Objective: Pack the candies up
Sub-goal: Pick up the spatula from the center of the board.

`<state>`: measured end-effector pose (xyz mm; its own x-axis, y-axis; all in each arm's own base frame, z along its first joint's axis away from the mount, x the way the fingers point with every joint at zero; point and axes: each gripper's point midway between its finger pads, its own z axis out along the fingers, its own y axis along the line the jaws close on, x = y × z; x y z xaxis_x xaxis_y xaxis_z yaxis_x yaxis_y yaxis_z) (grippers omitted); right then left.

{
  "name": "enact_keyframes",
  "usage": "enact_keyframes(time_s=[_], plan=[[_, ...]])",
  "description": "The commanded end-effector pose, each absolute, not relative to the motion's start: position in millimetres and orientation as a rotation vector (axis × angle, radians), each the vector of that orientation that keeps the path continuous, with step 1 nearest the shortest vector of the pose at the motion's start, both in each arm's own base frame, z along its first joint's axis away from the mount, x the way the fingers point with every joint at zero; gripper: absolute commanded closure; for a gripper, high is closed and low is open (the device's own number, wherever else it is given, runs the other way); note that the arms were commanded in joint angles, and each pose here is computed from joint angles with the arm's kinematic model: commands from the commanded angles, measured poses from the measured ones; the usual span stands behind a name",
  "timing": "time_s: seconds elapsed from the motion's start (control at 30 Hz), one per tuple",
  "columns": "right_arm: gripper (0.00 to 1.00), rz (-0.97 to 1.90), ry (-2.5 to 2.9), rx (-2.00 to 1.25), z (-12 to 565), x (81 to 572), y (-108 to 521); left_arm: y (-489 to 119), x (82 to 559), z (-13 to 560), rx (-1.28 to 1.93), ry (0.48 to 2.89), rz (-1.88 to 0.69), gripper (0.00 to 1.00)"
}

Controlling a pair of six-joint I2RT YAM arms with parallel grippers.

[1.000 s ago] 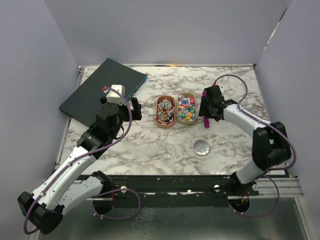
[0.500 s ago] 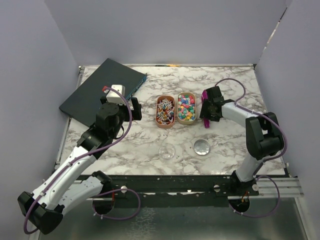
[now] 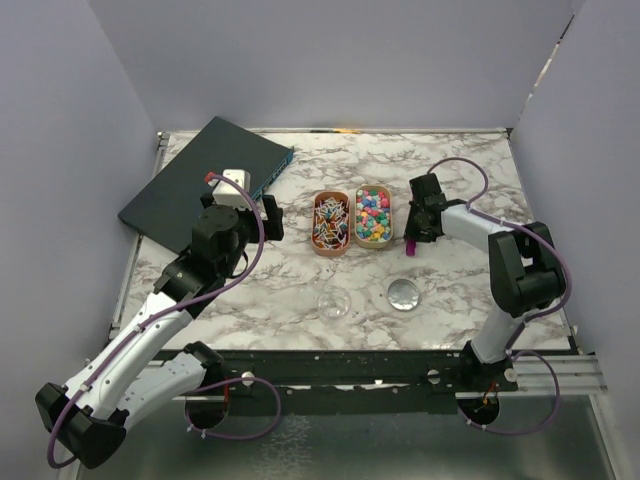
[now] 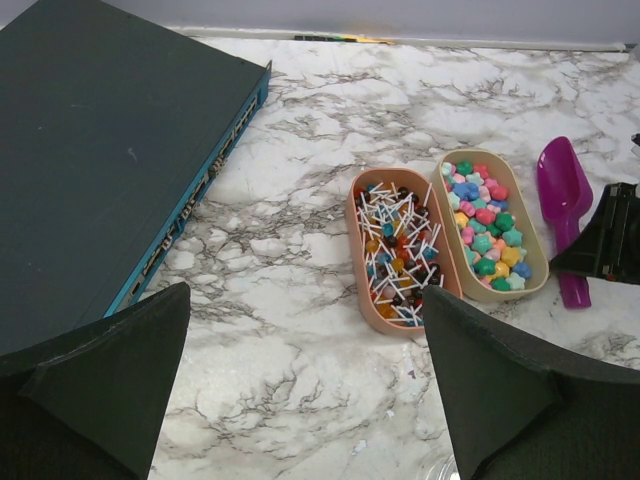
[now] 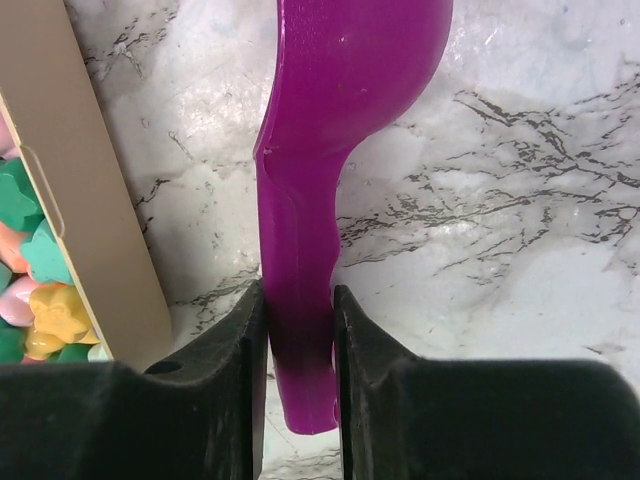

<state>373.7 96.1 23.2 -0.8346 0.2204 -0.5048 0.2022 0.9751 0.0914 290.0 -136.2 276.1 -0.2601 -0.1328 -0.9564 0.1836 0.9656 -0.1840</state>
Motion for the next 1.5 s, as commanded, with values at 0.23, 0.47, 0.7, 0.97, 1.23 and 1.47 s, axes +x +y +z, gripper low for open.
enact_keyframes(time_s=[0.23,0.47,0.7,0.97,1.23,1.47], plan=[[0.99,0.208,2.497,0.182,85,363,109,-145,291,268,0.062,1.837,-0.324,0.01],[1.0,0.469,2.419,-0.015,133,325,149,-154,292,263,0.098,1.857,-0.35,0.01],[1.0,0.736,2.332,-0.333,174,272,205,-166,289,260,0.153,1.87,-0.406,0.01],[0.99,1.017,2.321,-0.632,182,202,236,-187,264,257,0.248,1.925,-0.571,0.01],[0.99,1.194,2.335,-0.915,183,140,265,-218,220,258,0.453,1.934,-0.842,0.01],[0.99,1.332,2.248,-1.099,205,104,271,-232,190,251,0.577,1.946,-1.004,0.01]])
